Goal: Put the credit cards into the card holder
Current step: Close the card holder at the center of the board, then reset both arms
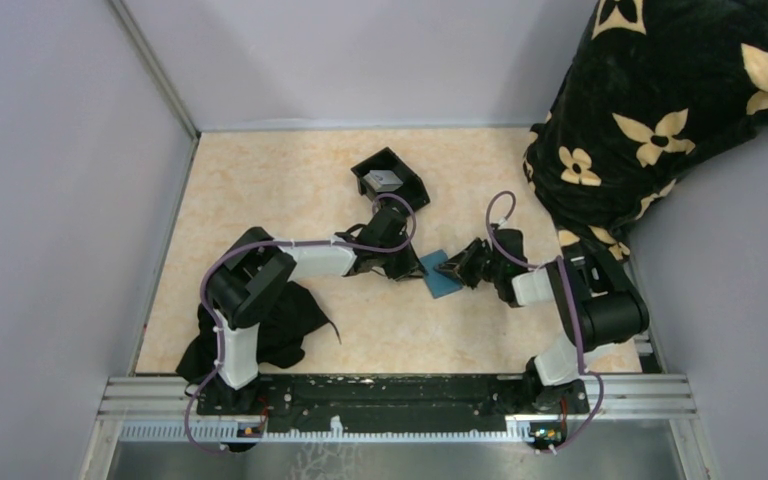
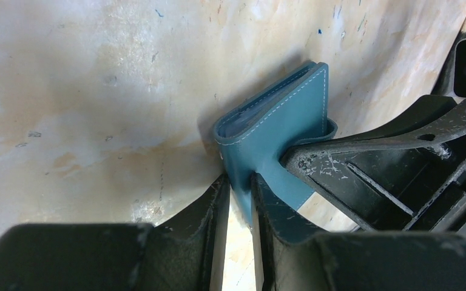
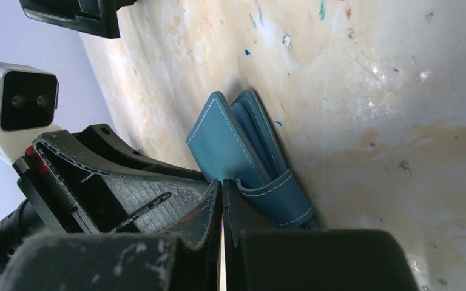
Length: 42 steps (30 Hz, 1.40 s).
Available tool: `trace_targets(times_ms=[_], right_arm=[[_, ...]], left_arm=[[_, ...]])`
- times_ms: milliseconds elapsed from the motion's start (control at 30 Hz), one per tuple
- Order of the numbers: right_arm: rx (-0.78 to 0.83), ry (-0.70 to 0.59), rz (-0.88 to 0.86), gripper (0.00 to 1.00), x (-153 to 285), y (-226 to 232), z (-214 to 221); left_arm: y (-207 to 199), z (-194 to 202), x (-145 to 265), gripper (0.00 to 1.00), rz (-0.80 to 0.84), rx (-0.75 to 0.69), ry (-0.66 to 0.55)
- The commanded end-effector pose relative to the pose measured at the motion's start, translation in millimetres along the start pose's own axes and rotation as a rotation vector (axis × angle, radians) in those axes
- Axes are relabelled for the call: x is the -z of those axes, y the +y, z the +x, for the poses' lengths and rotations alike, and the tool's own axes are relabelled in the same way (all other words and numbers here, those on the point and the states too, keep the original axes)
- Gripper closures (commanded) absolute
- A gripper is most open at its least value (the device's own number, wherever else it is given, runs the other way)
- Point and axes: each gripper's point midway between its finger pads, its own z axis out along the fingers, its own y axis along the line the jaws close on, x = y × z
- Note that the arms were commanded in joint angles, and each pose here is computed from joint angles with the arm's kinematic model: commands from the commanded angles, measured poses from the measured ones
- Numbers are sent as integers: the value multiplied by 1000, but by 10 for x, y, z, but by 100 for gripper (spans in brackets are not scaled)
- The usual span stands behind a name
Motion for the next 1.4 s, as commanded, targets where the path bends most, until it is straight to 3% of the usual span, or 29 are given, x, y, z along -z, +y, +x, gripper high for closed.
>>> trace_targets(times_ms=[0, 167, 333, 467, 800, 1000, 1067, 1167, 1367], right_arm=[[-145, 5, 456, 100, 241, -1246, 335], [-17, 34, 360, 99, 172, -940, 235], [247, 18, 264, 66, 143, -306, 60], [413, -10, 185, 54, 116, 316, -70], [627, -192, 127, 51, 550, 1116, -431], [730, -405, 323, 51, 868, 991, -860], [711, -505, 397, 42, 993, 934, -1028], [647, -623, 483, 38, 1141, 853, -1206], [562, -688, 613, 28, 1224, 639, -1310]], left_arm=[[1596, 662, 39, 73, -522, -23, 187], [1395, 516, 85, 68, -474, -38, 136], [1113, 252, 193, 61, -425, -69, 41], [824, -60, 335, 57, -372, -90, -82], [410, -360, 795, 57, -214, -89, -260], [356, -708, 1318, 57, -188, -149, -508], [356, -846, 1493, 56, -203, -156, -595], [483, -1021, 1746, 54, -270, -138, -732], [763, -1194, 2111, 48, -386, -133, -916]])
